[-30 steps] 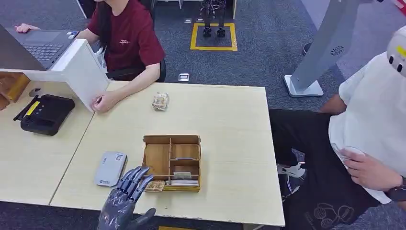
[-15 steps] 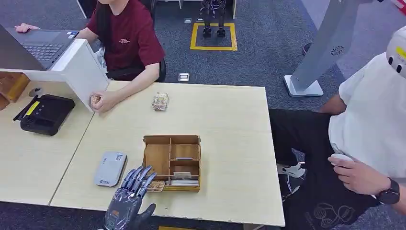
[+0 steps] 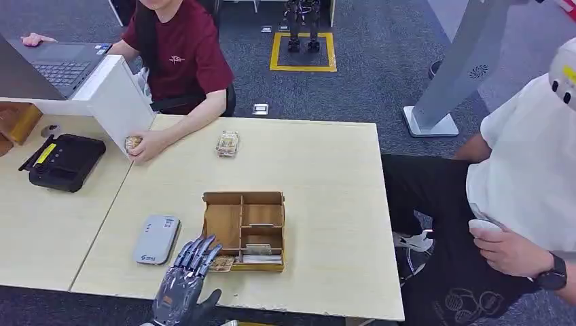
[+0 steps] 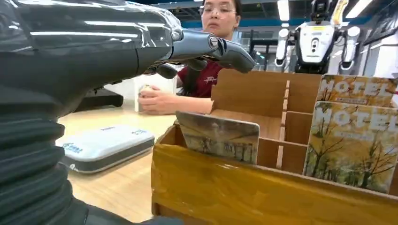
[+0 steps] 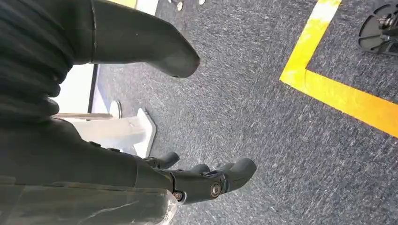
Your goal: Pass the card to the sensor for recognition and then transmit it.
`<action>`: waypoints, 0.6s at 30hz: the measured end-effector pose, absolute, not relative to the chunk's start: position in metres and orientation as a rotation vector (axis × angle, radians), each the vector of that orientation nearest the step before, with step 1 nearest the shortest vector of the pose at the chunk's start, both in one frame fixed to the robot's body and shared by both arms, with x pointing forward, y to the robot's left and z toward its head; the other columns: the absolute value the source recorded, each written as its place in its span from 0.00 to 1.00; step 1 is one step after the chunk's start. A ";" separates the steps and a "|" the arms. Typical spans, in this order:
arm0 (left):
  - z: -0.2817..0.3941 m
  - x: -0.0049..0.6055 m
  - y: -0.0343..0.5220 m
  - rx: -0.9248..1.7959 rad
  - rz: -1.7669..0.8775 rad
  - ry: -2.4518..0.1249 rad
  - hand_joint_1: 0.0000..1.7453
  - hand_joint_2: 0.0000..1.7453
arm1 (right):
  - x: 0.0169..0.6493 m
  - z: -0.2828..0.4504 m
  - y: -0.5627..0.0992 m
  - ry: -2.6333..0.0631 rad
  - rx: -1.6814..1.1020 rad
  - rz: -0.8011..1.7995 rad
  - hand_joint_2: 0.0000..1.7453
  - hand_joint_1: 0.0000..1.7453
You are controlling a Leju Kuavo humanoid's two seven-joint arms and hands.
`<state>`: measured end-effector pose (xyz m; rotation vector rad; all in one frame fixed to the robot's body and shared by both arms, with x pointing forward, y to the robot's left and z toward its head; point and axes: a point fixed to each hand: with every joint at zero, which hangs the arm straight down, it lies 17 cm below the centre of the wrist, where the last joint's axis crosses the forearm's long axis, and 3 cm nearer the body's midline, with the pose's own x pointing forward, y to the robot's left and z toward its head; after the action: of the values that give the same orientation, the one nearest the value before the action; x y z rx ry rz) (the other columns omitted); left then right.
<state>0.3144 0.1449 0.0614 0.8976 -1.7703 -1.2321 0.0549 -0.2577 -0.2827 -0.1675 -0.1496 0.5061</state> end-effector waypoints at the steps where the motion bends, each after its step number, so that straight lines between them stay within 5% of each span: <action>1: 0.061 0.315 0.145 0.895 -1.228 -1.766 0.00 1.00 | 0.055 -0.283 -0.258 -0.149 -0.168 0.506 1.00 0.00; 6: 0.053 0.315 0.140 0.845 -1.238 -1.737 0.00 1.00 | 0.055 -0.283 -0.258 -0.148 -0.169 0.503 1.00 0.00; 7: 0.053 0.314 0.140 0.842 -1.239 -1.739 1.00 1.00 | 0.054 -0.283 -0.258 -0.148 -0.169 0.500 1.00 0.00; 18: 0.048 0.317 0.139 0.803 -1.245 -1.715 1.00 1.00 | 0.054 -0.283 -0.259 -0.146 -0.170 0.500 1.00 0.00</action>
<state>0.3166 0.1392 0.0480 0.8027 -1.7154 -1.2454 0.0539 -0.2592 -0.2829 -0.1703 -0.1456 0.5005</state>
